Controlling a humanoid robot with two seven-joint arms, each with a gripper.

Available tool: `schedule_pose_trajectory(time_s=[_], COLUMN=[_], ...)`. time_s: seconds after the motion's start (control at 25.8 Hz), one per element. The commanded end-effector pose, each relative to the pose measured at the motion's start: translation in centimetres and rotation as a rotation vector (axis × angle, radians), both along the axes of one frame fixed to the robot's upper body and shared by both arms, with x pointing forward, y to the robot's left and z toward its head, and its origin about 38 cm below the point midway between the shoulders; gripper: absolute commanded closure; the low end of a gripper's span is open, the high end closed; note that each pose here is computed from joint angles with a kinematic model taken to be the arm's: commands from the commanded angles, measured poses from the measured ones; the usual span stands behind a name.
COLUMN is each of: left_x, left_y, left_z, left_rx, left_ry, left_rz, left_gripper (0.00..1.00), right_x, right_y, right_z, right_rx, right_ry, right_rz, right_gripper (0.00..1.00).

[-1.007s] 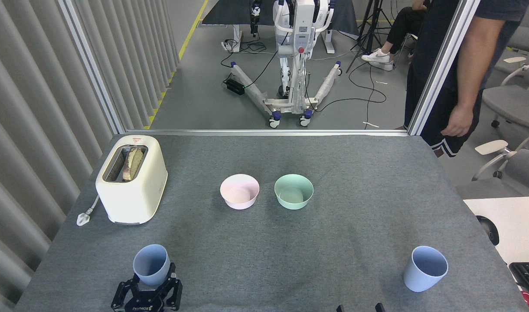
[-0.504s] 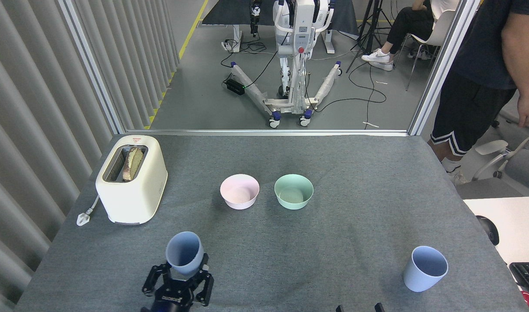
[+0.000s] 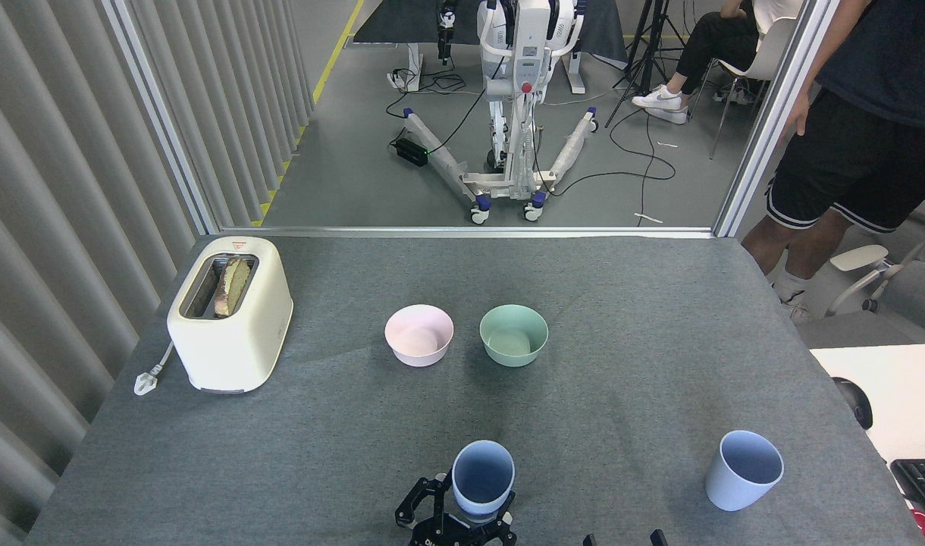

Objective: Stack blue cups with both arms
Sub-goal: 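Slide the held blue cup with the left gripper toward the table's middle, then open the left gripper and withdraw it from the cup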

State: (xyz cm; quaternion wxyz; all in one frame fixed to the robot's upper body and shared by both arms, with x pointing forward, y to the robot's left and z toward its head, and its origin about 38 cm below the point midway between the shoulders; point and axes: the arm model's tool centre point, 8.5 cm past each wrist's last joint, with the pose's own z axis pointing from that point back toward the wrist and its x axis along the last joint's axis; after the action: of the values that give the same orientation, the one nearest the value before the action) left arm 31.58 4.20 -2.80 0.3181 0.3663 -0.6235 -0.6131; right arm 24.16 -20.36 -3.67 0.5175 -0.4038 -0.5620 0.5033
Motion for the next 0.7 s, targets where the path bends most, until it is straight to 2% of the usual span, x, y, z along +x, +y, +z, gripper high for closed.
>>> schedule_pose_trajectory(time_s=[0.0,0.15,0.31,0.46,0.54,0.66], left_x=[-0.3,-0.3,-0.1,-0.1,-0.1,-0.2], left_y=[0.3,2.8,3.1,3.1,3.1,3.4], left_z=[-0.5,-1.2,-1.2,-1.4,-1.4,-2.2], left_rx=[0.016,0.062,0.063,0.059,0.057,0.07], left_ry=[0.003,-0.002,-0.003,0.008,0.012,0.032], left_rz=[-0.005,0.002,0.008,0.014,0.017,0.027], left_gripper=[0.37,0.35,0.34,0.25,0.11,0.04], right_x=[0.0,0.0,0.0,0.0,0.0,0.0], right_y=[0.0,0.1,0.1,0.1,0.1,0.1], right_z=[0.0,0.0,-0.1,-0.1,-0.1,-0.1], right_rx=[-0.001,0.0,0.001,0.002,0.001,0.002], right_ry=[0.004,0.004,0.005,0.005,0.004,0.004], right_rz=[0.002,0.001,0.003,0.001,0.001,0.001], right_gripper=[0.0,0.0,0.0,0.0,0.0,0.0])
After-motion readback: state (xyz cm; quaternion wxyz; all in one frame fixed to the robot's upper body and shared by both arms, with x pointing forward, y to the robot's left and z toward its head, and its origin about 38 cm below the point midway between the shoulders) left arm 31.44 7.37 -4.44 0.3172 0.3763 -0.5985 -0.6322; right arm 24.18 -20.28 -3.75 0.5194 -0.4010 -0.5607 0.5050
